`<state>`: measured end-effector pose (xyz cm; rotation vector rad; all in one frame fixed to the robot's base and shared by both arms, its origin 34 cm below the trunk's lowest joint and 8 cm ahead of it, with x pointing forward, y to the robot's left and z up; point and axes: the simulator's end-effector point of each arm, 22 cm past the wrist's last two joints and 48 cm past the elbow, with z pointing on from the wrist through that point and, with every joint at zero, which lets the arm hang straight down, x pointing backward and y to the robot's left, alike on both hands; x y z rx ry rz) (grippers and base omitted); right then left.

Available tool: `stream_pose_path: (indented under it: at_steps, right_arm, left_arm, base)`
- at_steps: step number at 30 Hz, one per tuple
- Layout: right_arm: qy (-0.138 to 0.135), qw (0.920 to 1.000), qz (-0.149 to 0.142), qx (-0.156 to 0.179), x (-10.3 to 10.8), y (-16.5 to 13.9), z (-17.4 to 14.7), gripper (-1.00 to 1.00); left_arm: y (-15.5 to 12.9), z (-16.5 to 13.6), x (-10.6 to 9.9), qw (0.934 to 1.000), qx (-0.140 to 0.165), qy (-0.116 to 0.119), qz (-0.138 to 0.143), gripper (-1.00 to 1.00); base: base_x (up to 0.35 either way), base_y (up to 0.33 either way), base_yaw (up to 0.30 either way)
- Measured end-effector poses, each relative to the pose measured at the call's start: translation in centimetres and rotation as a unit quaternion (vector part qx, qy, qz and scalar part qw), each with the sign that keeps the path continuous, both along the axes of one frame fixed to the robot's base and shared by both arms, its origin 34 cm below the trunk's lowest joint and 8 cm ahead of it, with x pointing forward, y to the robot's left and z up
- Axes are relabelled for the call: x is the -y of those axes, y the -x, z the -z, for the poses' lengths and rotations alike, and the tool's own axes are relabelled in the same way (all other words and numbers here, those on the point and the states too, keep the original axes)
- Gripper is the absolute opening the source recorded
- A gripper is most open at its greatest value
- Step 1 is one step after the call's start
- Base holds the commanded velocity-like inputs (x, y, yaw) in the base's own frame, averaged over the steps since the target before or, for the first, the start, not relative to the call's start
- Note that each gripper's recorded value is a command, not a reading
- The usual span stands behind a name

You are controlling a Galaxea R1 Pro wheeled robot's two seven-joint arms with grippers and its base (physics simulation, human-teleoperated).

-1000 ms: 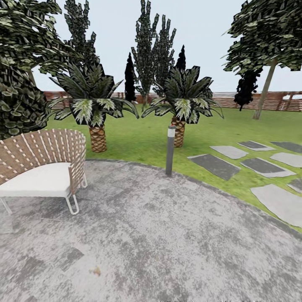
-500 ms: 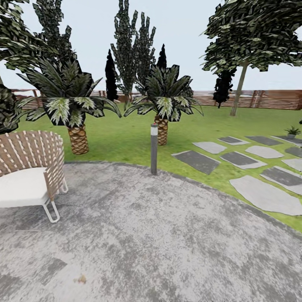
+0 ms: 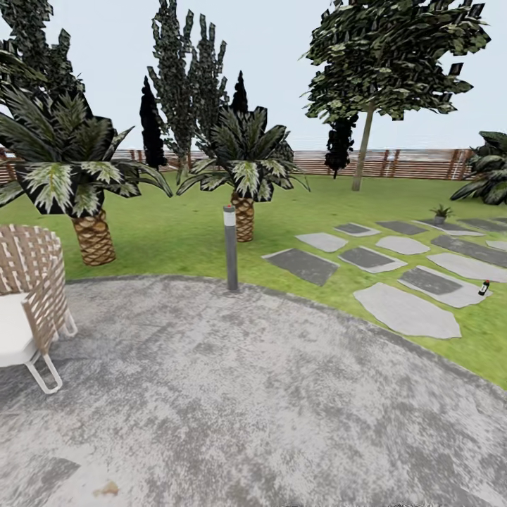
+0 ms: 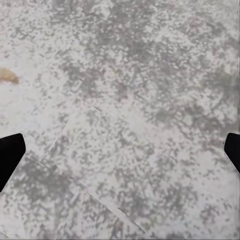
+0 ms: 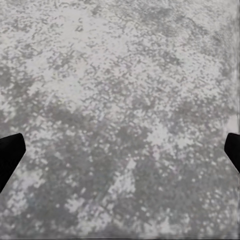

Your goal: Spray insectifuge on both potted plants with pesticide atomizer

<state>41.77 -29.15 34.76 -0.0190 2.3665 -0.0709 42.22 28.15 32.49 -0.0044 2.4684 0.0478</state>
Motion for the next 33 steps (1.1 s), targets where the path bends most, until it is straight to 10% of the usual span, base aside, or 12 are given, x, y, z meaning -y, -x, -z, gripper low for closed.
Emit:
stream_pose_path:
  at_steps: [33]
  right_arm:
    - [0.0,1.0,0.0,-0.007,0.0,0.38,0.39,1.0]
  left_arm:
    - [0.41,0.37,-0.49,1.0,-0.006,-0.002,-0.004,1.0]
  base:
    - [0.0,0.0,-0.275]
